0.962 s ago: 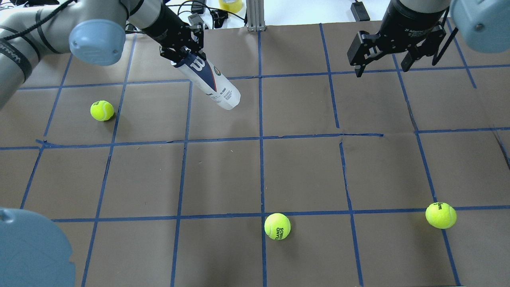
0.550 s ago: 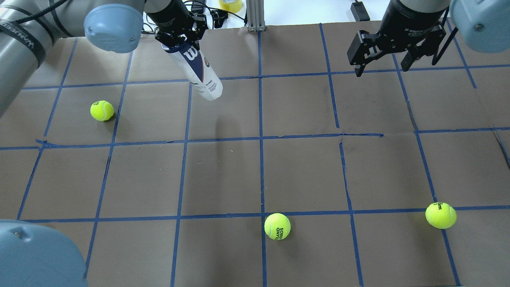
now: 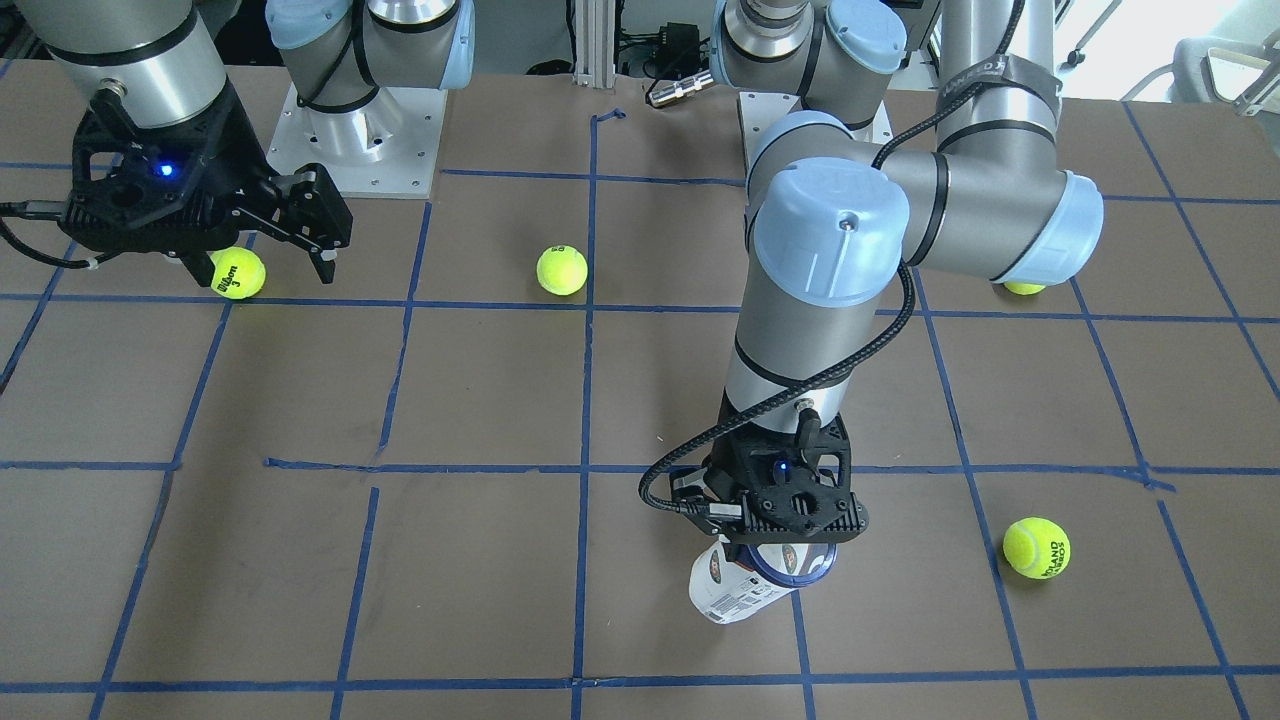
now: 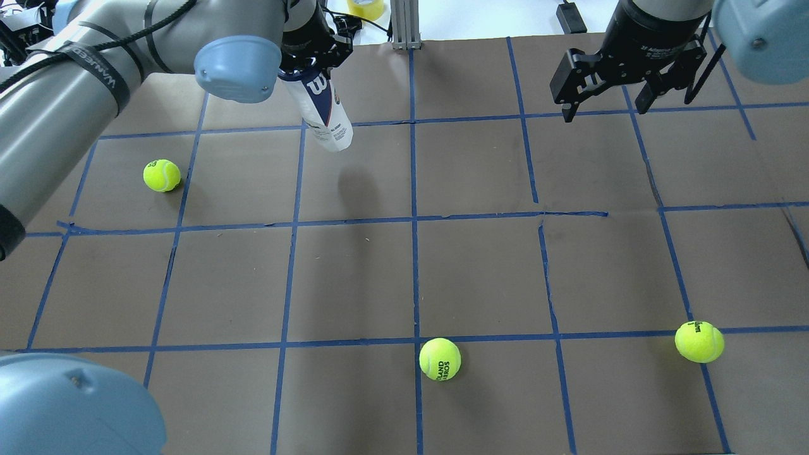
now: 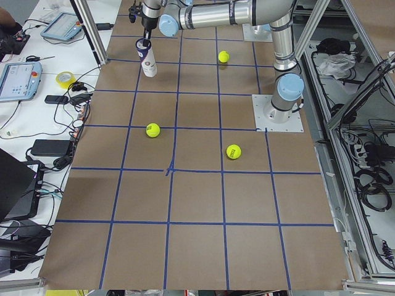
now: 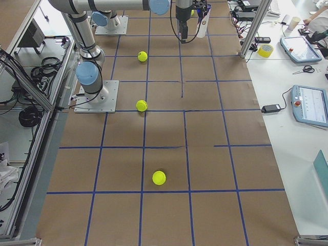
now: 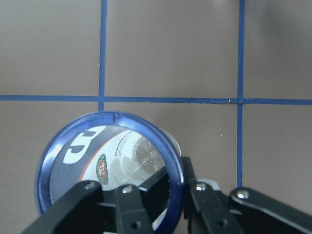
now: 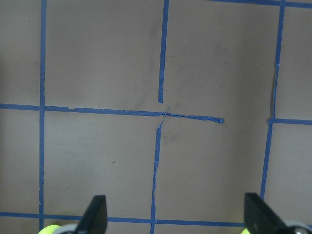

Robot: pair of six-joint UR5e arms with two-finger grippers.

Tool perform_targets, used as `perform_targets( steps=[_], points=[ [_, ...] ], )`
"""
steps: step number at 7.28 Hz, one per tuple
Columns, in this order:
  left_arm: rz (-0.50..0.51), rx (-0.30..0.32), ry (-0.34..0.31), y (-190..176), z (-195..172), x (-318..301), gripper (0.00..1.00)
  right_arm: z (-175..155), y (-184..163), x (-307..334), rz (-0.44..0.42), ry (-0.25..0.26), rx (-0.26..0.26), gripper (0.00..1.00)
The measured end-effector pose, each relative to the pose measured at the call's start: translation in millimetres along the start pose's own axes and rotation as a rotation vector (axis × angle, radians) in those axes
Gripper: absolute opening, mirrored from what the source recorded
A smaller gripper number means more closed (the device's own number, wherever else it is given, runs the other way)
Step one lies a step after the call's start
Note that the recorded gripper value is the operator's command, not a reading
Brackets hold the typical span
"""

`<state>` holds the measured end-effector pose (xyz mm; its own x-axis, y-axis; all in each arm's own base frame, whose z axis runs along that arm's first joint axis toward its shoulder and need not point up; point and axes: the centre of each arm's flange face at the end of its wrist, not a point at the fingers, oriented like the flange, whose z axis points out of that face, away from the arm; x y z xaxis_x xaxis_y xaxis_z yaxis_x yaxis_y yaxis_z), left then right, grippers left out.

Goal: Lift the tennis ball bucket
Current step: 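Lower the upright can onto the table with the left gripper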

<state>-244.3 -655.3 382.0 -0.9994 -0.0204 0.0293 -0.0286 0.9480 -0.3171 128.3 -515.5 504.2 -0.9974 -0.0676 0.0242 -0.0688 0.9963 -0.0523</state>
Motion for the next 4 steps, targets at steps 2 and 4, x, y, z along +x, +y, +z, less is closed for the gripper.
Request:
perform_targets(
  steps=[2, 4],
  points=[
    [0.009, -0.023, 0.005, 10, 16, 4, 0.00, 0, 0, 0, 0.000, 0.000, 0.000, 1.00],
    [0.025, -0.055, 0.018, 22, 26, 15, 0.22, 0, 0, 0, 0.000, -0.001, 0.003, 1.00]
  ],
)
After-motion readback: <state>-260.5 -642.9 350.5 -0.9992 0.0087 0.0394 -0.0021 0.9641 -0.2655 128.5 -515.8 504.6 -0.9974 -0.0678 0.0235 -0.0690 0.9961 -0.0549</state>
